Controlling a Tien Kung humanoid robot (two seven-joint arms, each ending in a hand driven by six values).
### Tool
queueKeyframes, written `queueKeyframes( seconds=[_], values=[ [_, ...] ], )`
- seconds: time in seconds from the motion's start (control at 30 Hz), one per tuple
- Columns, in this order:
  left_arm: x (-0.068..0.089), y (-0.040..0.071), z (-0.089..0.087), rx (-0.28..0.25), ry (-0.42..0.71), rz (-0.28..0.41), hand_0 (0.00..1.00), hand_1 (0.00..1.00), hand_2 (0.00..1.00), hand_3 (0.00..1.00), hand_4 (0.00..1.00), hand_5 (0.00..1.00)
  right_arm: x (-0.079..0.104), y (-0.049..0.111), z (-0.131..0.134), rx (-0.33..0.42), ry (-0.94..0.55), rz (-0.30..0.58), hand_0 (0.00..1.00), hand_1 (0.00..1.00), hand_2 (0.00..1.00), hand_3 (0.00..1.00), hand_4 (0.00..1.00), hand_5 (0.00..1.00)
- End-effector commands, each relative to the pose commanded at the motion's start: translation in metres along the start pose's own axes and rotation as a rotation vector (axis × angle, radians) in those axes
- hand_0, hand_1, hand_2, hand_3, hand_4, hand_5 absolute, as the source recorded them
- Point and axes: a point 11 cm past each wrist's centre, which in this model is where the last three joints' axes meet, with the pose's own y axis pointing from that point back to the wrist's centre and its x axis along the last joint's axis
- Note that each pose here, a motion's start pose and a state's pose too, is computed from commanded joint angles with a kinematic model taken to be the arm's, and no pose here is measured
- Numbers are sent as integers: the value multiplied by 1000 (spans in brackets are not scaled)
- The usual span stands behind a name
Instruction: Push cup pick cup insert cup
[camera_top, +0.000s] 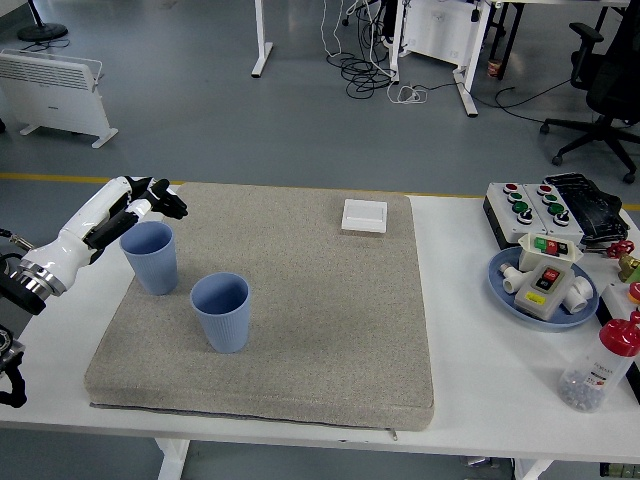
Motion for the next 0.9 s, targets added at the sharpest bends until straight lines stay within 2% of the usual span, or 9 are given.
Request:
queueKeyframes(
  seconds=[0.03, 0.2, 0.23, 0.3, 0.4, 0.43, 0.5, 0.63, 0.9],
  values=[
    [-2, -2, 2, 4, -20, -13, 855, 850, 937, 843, 887, 881, 0, 0, 0, -1, -1, 0, 732, 671, 706, 598, 154, 474],
    [-20, -16, 2, 99, -235, -151, 855, 850, 937, 843, 887, 881, 0, 0, 0, 0, -5, 0, 732, 671, 706, 598, 154, 474],
    [-24, -18, 1, 116, -287, -181, 942, 933, 998, 914, 998, 589, 0, 0, 0, 0, -6, 0, 732, 671, 706, 598, 154, 472],
    [-32, -20, -2, 157, -381, -237, 942, 933, 998, 914, 998, 589, 1, 0, 0, -1, -7, 0, 732, 671, 706, 598, 154, 472],
    [-39, -22, -6, 210, -447, -290, 942, 933, 998, 914, 998, 589, 0, 0, 0, -1, -7, 0, 732, 671, 706, 598, 154, 472],
    [-41, -23, -8, 227, -461, -305, 954, 945, 998, 937, 998, 504, 0, 0, 0, -1, -7, 0, 732, 672, 706, 598, 154, 472],
    [-44, -23, -9, 249, -483, -328, 954, 945, 998, 937, 998, 504, 0, 0, 0, -1, -8, 0, 732, 672, 706, 598, 154, 472],
    [-47, -24, -11, 271, -505, -350, 962, 953, 998, 960, 998, 471, 0, 0, 0, 0, -8, 0, 733, 671, 706, 598, 154, 473],
    [-56, -25, -19, 325, -538, -404, 964, 957, 998, 968, 998, 466, -1, 0, -1, 0, -7, -2, 733, 672, 706, 598, 153, 472]
  ],
)
